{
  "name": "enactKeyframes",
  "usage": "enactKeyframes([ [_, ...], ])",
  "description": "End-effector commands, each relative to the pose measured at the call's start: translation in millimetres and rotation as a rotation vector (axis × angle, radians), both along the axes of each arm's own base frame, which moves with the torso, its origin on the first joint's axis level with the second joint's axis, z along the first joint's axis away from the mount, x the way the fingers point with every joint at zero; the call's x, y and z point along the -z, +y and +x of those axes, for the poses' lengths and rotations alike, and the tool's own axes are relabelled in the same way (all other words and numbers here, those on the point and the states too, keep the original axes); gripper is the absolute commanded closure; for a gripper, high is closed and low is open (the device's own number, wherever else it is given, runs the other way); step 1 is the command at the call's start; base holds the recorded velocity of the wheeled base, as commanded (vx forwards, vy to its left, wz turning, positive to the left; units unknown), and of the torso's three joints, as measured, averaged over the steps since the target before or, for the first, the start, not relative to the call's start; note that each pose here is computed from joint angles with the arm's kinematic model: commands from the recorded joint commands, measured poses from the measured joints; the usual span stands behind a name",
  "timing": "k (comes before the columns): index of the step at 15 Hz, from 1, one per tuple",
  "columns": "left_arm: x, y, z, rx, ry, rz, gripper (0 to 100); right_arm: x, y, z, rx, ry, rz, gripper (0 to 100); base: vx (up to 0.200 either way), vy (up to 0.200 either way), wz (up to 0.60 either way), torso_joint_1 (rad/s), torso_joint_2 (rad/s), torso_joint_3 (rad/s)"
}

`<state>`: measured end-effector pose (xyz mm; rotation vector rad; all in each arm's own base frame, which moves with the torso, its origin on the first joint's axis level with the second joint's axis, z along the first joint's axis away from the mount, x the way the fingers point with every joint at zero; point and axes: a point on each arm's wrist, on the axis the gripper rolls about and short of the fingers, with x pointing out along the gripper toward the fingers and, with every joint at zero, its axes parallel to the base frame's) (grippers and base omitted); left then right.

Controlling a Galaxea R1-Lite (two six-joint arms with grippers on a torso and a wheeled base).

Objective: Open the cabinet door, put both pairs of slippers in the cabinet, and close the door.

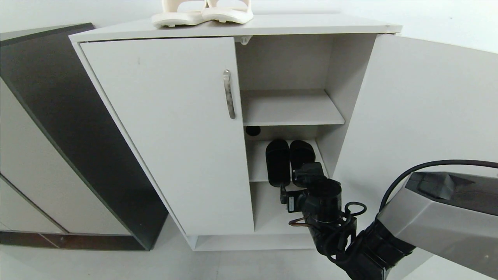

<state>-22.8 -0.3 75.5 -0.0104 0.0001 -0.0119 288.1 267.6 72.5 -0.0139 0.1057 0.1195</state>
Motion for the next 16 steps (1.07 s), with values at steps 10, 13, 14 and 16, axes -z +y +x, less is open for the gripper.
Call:
enactKeyframes([
  [10, 0.0, 0.0, 0, -0.001, 0.0, 0.001, 100, -27, -18, -41, -0.182, 0.014, -0.002, 0, 0.0, 0.0, 0.0, 0.003, 0.0, 0.091],
  [13, 0.0, 0.0, 0, -0.001, 0.0, 0.0, 100, -22, -21, -43, -0.194, 0.03, -0.017, 0, 0.0, 0.0, 0.0, 0.0, 0.0, 0.0],
  [14, 0.0, 0.0, 0, -0.001, 0.0, -0.002, 100, -21, -21, -44, -0.199, 0.032, -0.023, 0, 0.0, 0.2, 0.0, 0.002, 0.0, 0.007],
  [16, 0.0, 0.0, 0, -0.001, 0.0, -0.002, 100, -21, -21, -44, -0.201, 0.032, -0.024, 0, 0.0, 0.2, 0.0, 0.002, 0.0, 0.007],
])
